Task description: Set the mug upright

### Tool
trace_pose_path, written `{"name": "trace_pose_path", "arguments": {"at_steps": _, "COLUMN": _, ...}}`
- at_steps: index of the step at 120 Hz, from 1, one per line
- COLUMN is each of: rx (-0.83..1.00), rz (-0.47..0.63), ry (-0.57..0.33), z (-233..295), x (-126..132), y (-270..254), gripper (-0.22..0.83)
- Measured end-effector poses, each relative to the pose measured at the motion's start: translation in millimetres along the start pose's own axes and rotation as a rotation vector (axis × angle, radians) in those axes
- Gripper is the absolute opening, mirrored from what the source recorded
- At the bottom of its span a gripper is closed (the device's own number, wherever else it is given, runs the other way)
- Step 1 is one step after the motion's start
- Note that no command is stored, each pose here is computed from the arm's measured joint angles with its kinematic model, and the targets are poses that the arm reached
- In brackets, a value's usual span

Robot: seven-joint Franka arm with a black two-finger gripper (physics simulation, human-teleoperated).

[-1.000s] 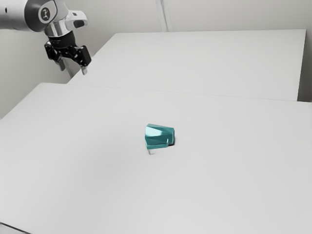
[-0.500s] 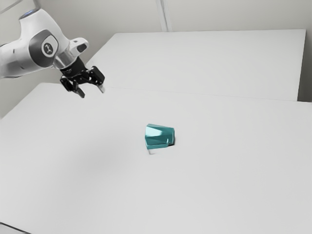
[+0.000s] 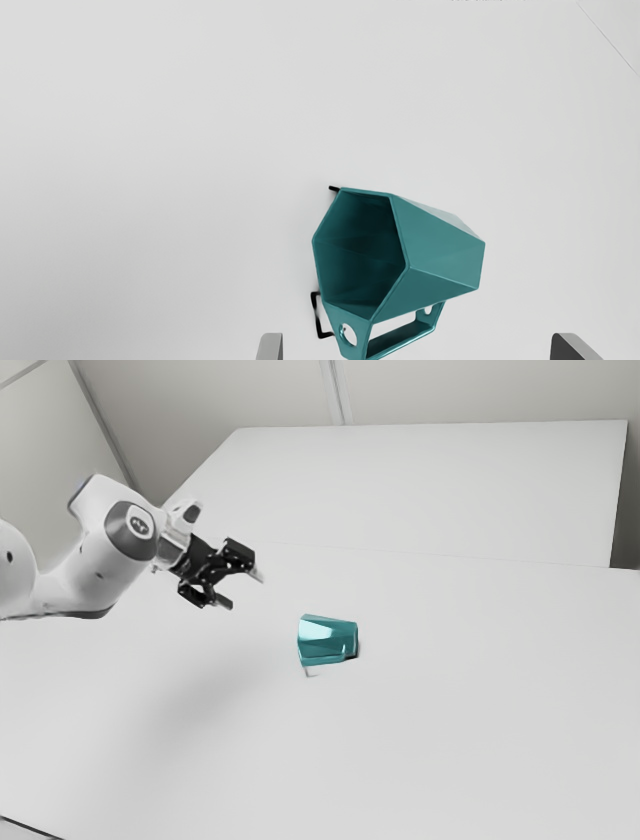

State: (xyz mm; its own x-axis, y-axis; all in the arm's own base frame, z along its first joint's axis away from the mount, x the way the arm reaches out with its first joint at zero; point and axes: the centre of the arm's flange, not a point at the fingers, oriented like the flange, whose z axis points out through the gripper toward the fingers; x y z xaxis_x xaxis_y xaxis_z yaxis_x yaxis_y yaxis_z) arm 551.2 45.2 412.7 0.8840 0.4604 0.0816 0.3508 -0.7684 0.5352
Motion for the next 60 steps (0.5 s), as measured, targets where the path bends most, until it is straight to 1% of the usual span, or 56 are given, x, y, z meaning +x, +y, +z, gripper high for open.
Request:
{"name": "trace_pose_path", "arguments": {"at_steps": 18, "rx": -0.062, "rz": -0.037, "ry": 0.001, "z": 23, "x": 0, "y": -11, "gripper": 0.59}}
{"name": "trace_pose_path", "arguments": {"at_steps": 33, "rx": -0.112, "rz": -0.074, "ry": -0.034, "z": 57, "x": -11, "y": -22, "gripper": 0.59}}
{"name": "trace_pose_path", "arguments": {"at_steps": 60, "rx": -0.145, "rz": -0.042, "ry": -0.069, "z": 94, "x": -23, "y": -26, "gripper": 0.59}}
